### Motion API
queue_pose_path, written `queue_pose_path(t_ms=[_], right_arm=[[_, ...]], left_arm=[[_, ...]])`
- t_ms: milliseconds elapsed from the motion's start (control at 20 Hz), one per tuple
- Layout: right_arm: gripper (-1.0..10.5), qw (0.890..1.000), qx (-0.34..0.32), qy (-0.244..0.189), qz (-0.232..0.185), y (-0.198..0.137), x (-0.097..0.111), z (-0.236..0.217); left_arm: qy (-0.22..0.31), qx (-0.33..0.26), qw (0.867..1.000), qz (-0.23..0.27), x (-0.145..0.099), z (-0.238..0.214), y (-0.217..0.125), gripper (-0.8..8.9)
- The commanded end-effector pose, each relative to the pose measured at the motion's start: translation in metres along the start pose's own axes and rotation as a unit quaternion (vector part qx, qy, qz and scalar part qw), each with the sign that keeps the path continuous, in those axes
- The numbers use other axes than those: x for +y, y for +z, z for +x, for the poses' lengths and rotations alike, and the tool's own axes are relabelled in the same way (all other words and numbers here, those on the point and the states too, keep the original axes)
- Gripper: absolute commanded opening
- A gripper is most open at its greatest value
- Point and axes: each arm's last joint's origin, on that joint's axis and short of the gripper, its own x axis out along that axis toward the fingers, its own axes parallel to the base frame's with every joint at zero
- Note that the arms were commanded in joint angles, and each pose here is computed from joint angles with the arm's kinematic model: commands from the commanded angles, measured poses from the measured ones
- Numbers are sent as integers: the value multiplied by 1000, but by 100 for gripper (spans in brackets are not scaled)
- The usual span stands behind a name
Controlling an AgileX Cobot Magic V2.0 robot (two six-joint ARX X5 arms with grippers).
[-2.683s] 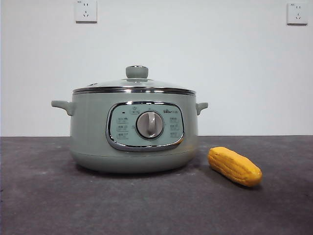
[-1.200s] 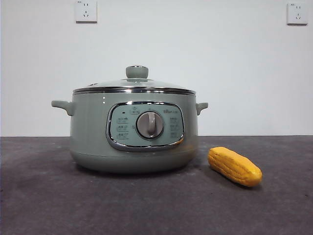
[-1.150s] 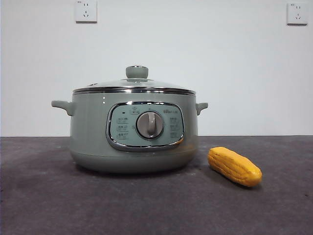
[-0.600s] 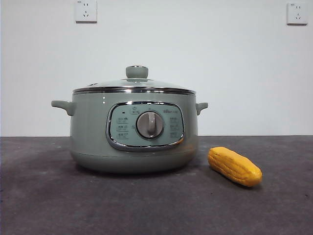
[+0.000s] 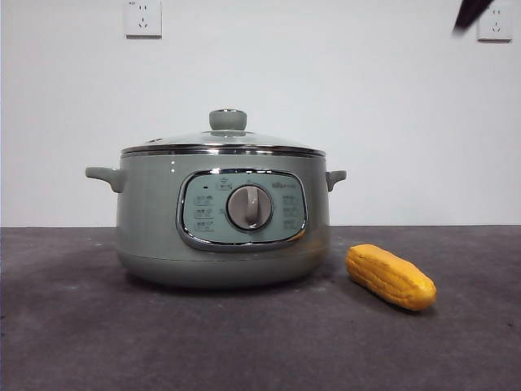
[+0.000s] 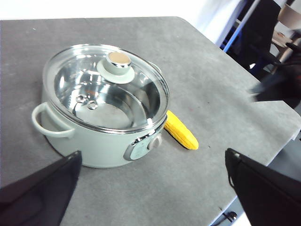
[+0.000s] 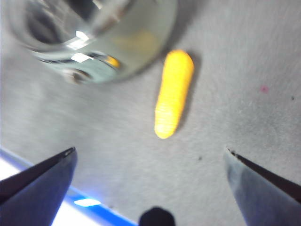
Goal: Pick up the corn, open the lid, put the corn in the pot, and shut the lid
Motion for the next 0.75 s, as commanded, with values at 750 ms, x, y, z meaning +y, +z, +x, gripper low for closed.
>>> queue_pose_path(t_ms=[750], right_arm=[[522, 986, 135, -92, -26, 31, 1, 174]], left_arm=[[-7, 17, 1000, -4, 5, 10, 3, 570]])
